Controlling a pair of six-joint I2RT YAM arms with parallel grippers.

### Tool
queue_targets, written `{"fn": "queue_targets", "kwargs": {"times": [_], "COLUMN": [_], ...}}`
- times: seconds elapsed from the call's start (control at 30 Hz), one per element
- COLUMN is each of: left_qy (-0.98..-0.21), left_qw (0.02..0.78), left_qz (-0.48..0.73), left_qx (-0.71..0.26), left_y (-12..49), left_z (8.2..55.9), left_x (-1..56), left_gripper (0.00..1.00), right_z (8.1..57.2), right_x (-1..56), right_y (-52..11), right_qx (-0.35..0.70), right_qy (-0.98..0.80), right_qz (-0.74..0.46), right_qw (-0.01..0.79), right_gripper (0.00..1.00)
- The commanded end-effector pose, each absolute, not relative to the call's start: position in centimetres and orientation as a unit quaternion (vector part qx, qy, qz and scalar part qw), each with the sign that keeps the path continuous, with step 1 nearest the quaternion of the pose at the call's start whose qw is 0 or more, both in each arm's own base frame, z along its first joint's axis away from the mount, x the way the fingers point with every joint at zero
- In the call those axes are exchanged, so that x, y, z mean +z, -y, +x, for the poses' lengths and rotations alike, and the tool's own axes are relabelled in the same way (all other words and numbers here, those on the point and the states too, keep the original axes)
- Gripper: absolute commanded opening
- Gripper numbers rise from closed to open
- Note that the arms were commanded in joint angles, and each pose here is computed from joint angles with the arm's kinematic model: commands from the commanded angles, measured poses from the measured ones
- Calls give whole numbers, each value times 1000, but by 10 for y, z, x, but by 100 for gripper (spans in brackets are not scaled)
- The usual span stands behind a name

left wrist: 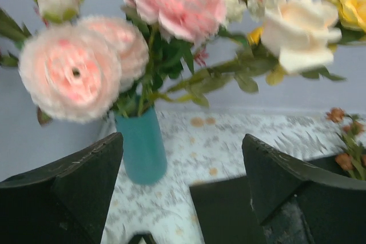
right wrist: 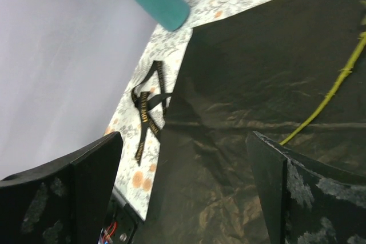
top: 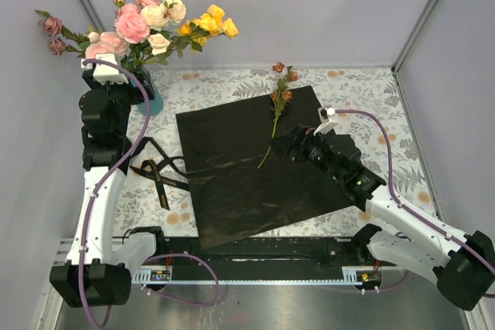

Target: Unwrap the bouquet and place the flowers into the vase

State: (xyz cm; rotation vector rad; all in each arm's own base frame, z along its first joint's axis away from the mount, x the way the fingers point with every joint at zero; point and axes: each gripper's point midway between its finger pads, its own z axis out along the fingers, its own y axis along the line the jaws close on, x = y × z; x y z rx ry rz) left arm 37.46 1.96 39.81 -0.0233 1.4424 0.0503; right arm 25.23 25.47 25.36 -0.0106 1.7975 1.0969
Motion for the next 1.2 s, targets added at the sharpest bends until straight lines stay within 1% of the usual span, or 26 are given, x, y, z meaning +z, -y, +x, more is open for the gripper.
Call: {"fn": "queue_targets", "kwargs": {"times": [0.0,0.07,0.1,0.13,0.2,0.27,0.3,0.47,0.57,0.7,0.8,0.93,1.03,1.17], "left_qy": [-725,-733,-737,-737,-740,-750,-755,-779,-791,-786,-787,-783,-781,-781], "left_qw": [684,665,649,640,611,586,576,547,546,551,554,557,560,563], "left_qz": [-55,-70,-64,-68,-48,-45,-39,-6,-8,-2,-7,2,3,0], "left_qx": [-59,-125,-175,-208,-277,-304,-311,-308,-274,-280,-271,-278,-276,-272], "left_y": [-1,18,35,45,73,86,91,100,91,97,94,99,98,97], "left_z": [339,325,318,313,299,288,283,261,256,250,247,243,242,241], "left_x": [362,352,345,339,323,300,290,253,235,236,236,242,243,244], "left_gripper": [90,93,99,99,99,99,99,99,99,99,99,99,99,99], "right_z": [292,314,323,333,352,368,376,407,429,461,478,489,494,490], "right_x": [251,242,239,234,217,200,189,148,132,118,94,71,66,51], "right_y": [-237,-231,-230,-229,-228,-225,-225,-223,-221,-229,-238,-244,-252,-249], "right_qx": [386,356,347,341,330,311,302,269,245,239,234,229,242,228], "right_qy": [-745,-757,-762,-767,-782,-800,-809,-841,-853,-860,-873,-885,-885,-896], "right_qz": [59,67,66,67,67,69,69,80,94,108,122,142,150,159], "right_qw": [540,544,543,539,524,509,500,462,452,438,411,380,369,346], "right_gripper": [97,93,90,86,76,70,68,64,61,61,60,59,59,59]}}
